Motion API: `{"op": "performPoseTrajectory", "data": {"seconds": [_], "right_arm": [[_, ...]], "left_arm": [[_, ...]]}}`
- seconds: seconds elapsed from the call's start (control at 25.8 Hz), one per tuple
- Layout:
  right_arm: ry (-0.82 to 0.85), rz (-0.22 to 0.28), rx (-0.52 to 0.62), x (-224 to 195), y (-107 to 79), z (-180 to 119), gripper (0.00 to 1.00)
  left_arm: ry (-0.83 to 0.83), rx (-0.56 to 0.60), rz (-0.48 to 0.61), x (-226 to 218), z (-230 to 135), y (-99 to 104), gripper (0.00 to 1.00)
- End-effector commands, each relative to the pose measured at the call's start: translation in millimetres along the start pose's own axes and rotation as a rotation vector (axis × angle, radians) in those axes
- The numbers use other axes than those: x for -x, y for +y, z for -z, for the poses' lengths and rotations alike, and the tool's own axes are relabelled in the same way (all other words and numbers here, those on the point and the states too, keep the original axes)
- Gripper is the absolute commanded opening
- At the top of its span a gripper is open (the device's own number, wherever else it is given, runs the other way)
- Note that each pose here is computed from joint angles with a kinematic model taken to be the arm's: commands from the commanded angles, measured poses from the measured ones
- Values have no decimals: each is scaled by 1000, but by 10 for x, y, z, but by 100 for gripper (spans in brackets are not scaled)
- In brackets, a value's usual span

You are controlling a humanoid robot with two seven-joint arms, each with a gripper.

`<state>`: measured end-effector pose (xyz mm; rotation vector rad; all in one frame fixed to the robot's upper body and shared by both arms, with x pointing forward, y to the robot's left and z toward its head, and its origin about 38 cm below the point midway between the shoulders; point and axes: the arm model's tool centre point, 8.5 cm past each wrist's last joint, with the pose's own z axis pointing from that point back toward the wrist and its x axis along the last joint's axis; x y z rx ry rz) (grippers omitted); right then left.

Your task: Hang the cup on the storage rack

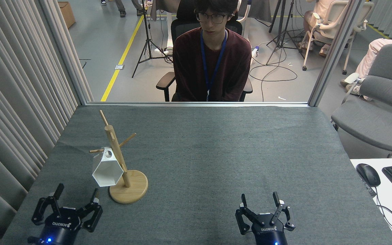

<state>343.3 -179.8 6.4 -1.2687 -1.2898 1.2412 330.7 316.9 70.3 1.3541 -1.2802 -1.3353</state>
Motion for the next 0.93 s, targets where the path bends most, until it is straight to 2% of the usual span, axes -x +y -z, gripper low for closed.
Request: {"op": "performPoseTrajectory", "data": {"seconds": [0.0,0.19,0.35,0.62,0.89], "right_arm": [[6,9,28,113,-53,-109,98],[31,32,39,258,-89,-131,98],[38,33,36,263,-90,-129,98],[41,35,8,258,-9,-238,98],[46,32,11,267,-19,-293,98]], "left_arm": [[3,23,-117,-288,-93,-111,99],[-10,48,-127,-446,-143,-164,99],[38,56,-113,-412,-153,-174,99],[49,58,-97,-510,-116,-162,99],[47,62,-68,-603,-83,-158,99]]}}
